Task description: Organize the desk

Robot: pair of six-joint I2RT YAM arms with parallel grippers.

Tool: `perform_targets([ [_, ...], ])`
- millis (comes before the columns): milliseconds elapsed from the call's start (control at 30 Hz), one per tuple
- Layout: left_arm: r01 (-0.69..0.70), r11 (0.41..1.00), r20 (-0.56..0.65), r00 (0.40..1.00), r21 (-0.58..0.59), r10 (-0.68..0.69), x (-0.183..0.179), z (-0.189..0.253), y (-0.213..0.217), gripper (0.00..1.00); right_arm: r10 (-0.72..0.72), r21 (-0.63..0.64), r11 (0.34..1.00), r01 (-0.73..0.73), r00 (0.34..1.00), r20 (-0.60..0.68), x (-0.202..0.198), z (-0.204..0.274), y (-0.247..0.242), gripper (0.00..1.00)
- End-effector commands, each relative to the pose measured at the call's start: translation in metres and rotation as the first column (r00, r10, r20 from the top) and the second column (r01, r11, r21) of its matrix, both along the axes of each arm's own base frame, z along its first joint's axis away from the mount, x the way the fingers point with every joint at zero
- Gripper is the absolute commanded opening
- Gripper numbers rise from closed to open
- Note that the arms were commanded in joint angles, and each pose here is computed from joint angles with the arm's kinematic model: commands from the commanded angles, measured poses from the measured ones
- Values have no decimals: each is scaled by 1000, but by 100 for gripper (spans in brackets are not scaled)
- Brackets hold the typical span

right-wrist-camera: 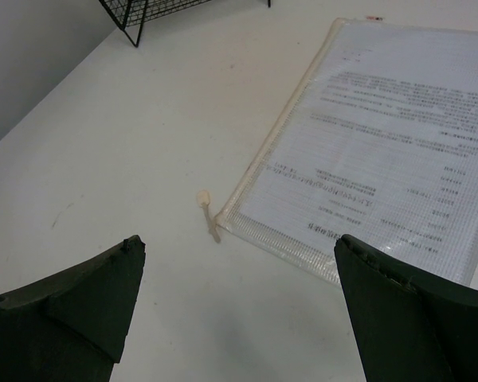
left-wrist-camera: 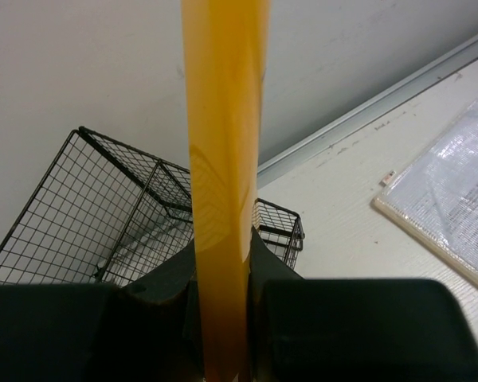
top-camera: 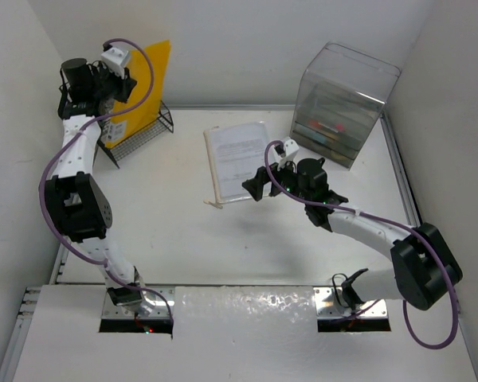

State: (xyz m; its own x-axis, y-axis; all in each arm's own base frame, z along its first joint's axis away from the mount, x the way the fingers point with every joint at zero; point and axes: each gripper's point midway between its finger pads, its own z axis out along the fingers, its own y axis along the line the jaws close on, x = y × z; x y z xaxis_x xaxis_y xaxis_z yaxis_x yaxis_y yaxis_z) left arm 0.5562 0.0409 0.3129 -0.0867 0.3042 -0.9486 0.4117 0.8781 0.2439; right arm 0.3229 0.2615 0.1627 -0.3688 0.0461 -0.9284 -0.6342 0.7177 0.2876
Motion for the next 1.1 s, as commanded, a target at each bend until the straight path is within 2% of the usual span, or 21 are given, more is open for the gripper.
perform_targets([
  [0,-44,999,-106,993,3,44,1,-29,6,0,4,27,1000,-6,997,73,2,26,4,99],
  [533,28,999,-143,989,-42,-34,-1,-38,-11,0,-29,4,1000,29,997,77,-3,34,-8,99],
  [667,-2,1000,-99,995,-19,0,0,-19,-5,0,-22,15,1000,21,997,81,-4,39,-7,99],
  [933,-40,999,48,998,33,38,-15,51,0,0,-14,18,1000,12,994,105,-8,40,-9,99],
  [1067,-103,993,124,988,52,96,-26,91,13,0,1,22,1000,-4,993,118,-8,41,-5,99],
])
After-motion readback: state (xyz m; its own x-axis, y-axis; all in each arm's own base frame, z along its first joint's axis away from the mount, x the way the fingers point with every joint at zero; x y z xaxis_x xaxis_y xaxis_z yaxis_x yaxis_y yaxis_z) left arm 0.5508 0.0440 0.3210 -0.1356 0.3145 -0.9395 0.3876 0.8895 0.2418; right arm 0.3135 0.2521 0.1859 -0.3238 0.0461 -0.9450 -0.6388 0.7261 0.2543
